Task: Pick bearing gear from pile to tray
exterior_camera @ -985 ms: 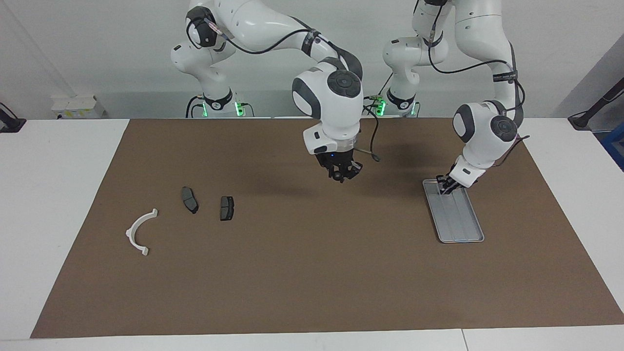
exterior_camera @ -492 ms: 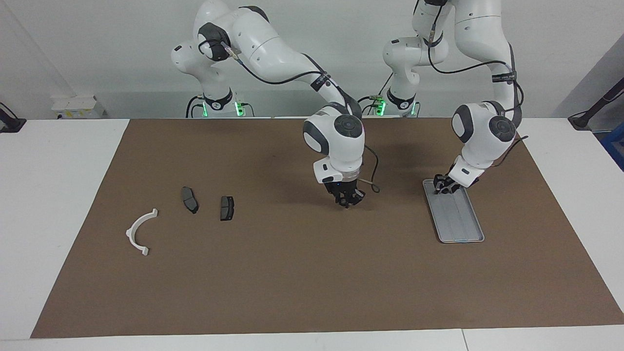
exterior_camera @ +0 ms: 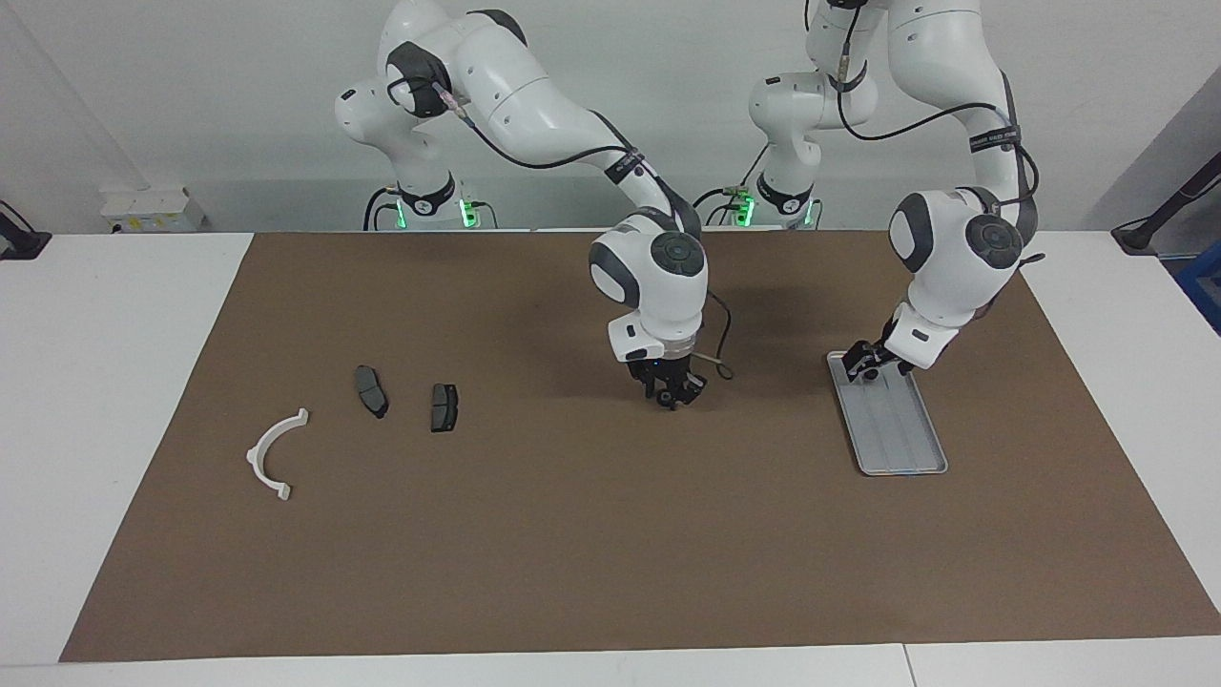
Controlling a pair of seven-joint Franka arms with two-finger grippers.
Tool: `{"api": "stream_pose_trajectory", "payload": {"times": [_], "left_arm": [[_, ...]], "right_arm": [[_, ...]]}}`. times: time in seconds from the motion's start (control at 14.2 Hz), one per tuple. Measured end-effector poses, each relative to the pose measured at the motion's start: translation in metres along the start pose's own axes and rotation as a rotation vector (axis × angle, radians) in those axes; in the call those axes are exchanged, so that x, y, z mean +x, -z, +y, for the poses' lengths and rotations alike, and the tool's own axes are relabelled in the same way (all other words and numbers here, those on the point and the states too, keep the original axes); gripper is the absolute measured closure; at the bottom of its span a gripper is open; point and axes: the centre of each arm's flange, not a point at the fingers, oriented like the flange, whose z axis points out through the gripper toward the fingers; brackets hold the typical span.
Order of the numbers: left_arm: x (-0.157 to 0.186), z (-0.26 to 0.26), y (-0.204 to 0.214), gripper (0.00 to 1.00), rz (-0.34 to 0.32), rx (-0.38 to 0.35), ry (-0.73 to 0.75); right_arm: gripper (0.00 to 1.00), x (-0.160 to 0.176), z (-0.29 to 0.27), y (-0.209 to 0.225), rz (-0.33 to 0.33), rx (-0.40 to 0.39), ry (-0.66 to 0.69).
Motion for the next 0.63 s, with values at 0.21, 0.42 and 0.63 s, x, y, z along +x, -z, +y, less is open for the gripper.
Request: {"api": "stream_pose_trajectory", "payload": {"times": [0.21,0.42,0.63], "left_arm": [[0.000,0.014,0.005,0.00,-0.007,0.001,0.017],[-0.001,0.054,0.015,0.00,0.011,0.001,0.123],[-0.013,0.125,0.022,0.00,0.033,-0.005,0.239]], "right_arm": [[0.08,0.034,0.003,0.045,0.001,-0.024,-0.036],[0.00,0.090,0.020,0.107,0.008,0.021,0.016],[0.00,0.154,0.061,0.149,0.004,0.045,0.154]]}}
